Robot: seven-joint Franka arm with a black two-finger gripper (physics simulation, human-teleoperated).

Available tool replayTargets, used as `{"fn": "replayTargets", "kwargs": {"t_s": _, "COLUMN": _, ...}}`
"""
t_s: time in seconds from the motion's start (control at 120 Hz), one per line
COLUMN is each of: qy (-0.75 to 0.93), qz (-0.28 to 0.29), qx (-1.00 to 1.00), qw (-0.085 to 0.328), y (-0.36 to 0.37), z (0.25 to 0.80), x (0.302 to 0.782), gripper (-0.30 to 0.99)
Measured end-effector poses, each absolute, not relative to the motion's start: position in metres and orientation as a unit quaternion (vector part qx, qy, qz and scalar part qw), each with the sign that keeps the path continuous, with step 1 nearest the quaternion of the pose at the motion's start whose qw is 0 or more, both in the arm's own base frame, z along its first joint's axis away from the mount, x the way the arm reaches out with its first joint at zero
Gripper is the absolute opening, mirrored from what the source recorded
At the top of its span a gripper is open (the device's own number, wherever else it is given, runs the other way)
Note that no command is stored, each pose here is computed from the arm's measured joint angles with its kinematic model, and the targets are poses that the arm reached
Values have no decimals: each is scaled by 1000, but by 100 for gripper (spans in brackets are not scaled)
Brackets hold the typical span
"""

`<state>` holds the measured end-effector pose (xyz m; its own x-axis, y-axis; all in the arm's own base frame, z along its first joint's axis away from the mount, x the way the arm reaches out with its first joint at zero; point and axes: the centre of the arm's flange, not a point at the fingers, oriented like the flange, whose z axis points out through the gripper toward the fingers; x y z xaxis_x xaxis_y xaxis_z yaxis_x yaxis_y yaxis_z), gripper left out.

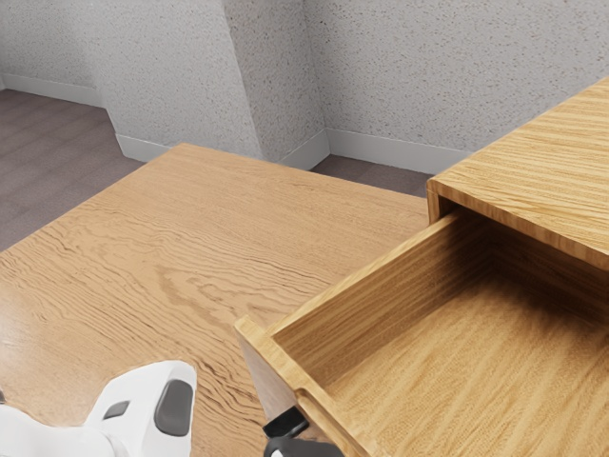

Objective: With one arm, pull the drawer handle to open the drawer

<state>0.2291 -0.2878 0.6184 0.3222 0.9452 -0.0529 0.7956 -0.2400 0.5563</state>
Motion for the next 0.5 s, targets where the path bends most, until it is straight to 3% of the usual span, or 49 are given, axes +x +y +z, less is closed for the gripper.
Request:
{"fn": "replayTargets", "kwargs": {"t_s": 0.175, "qy": 572, "qz": 124, "qx": 769, "qw": 259, "y": -310, "z": 612, "x": 200, "gripper": 68}}
{"fn": "replayTargets", "kwargs": {"t_s": 0.417, "qy": 489, "qz": 195, "qx": 803, "qw": 280, "y": -369, "z": 643, "x": 121, "gripper": 69}}
{"fn": "replayTargets", "kwargs": {"t_s": 0.5, "qy": 532, "qz": 231, "qx": 759, "qw": 297, "y": -362, "z": 714, "x": 149, "gripper": 69}}
